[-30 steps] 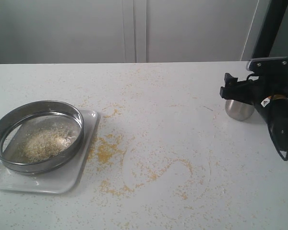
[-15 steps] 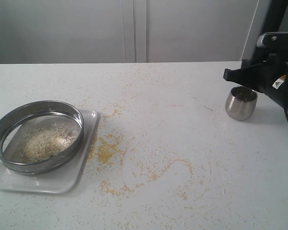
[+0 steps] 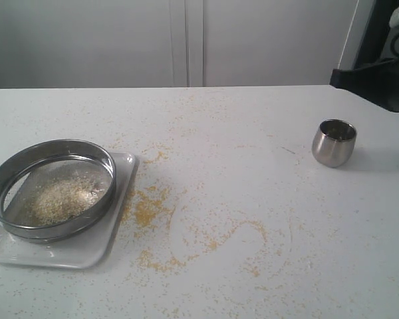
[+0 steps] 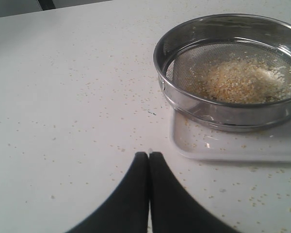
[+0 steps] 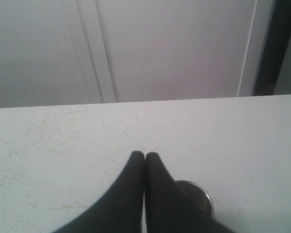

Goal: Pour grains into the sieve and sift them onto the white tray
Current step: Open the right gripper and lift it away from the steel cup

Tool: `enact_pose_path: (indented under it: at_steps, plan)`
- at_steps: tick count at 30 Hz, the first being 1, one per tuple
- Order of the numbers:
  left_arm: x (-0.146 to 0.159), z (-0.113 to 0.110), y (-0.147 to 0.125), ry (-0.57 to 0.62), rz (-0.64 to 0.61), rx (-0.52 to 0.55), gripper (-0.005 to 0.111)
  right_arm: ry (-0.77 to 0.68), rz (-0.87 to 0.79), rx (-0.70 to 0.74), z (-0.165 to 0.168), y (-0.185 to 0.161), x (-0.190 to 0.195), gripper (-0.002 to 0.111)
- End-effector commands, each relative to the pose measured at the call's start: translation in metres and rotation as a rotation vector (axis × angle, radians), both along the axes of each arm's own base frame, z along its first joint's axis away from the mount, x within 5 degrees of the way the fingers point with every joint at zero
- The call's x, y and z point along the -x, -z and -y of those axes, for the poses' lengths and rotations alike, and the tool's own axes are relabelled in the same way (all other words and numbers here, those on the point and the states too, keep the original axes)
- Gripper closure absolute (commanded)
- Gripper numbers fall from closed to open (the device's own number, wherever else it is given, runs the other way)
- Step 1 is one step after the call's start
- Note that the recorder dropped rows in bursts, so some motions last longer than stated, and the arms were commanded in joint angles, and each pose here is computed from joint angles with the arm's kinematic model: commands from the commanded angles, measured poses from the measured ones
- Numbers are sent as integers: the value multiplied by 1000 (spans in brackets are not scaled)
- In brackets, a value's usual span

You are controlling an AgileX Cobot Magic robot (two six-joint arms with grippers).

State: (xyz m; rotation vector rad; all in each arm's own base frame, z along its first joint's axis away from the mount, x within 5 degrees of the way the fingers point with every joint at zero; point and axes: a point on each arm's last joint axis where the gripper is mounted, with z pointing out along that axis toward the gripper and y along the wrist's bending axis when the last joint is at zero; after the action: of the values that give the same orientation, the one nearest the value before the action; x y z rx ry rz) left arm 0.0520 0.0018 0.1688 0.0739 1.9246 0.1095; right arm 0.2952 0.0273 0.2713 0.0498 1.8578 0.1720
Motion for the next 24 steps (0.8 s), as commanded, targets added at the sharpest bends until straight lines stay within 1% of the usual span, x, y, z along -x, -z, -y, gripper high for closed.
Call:
enact_pose_path:
  at_steps: [1, 6, 8, 13, 19, 24]
  plan:
    - [0, 0, 2, -1, -2, 10, 107, -31, 12, 4, -6, -21, 19, 108]
    - [0, 0, 2, -1, -2, 10, 107, -32, 12, 15, -5, -37, 35, 108]
    - [0, 0, 2, -1, -2, 10, 107, -38, -1, 40, -4, -41, 43, 108]
    - [0, 0, 2, -1, -2, 10, 107, -36, -73, 60, -2, -51, 53, 108]
    - [0, 0, 2, -1, -2, 10, 107, -36, -191, 84, 0, -51, 63, 108]
    - [0, 0, 2, -1, -2, 10, 107, -36, -191, 84, 0, -51, 64, 108]
